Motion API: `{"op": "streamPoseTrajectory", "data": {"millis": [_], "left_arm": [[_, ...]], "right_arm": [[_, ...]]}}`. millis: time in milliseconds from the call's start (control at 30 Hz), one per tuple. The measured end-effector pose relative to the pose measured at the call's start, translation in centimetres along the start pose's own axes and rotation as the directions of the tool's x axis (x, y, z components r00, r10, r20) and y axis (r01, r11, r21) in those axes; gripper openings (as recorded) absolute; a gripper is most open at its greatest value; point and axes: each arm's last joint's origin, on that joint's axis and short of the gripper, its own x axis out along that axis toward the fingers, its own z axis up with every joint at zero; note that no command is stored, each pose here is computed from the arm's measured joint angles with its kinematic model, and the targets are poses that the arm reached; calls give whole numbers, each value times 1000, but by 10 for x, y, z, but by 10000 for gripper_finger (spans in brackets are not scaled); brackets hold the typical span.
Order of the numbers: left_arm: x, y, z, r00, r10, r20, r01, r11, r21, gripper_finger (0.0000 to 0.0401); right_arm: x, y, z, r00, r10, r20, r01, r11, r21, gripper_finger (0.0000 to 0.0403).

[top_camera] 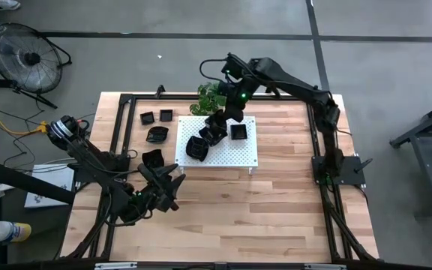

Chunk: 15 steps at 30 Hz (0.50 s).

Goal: Pick & Place Mini shaped plates
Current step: Stack the distorted square plate on top of the distorted square plates on the shelf

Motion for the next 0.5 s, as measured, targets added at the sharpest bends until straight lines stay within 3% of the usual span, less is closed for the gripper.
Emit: {"op": "streamPoseTrajectory", "data": {"millis": [233,500], "left_arm": [[0,-2,-1,1000,0,0,0,1000,-30,221],[0,-3,-1,1000,0,0,0,999,-41,221]], "right_arm": [[12,-13,-2,998,-16,-53,17,1000,15,0],[21,-20,0,987,-146,-72,153,983,104,0]]}}
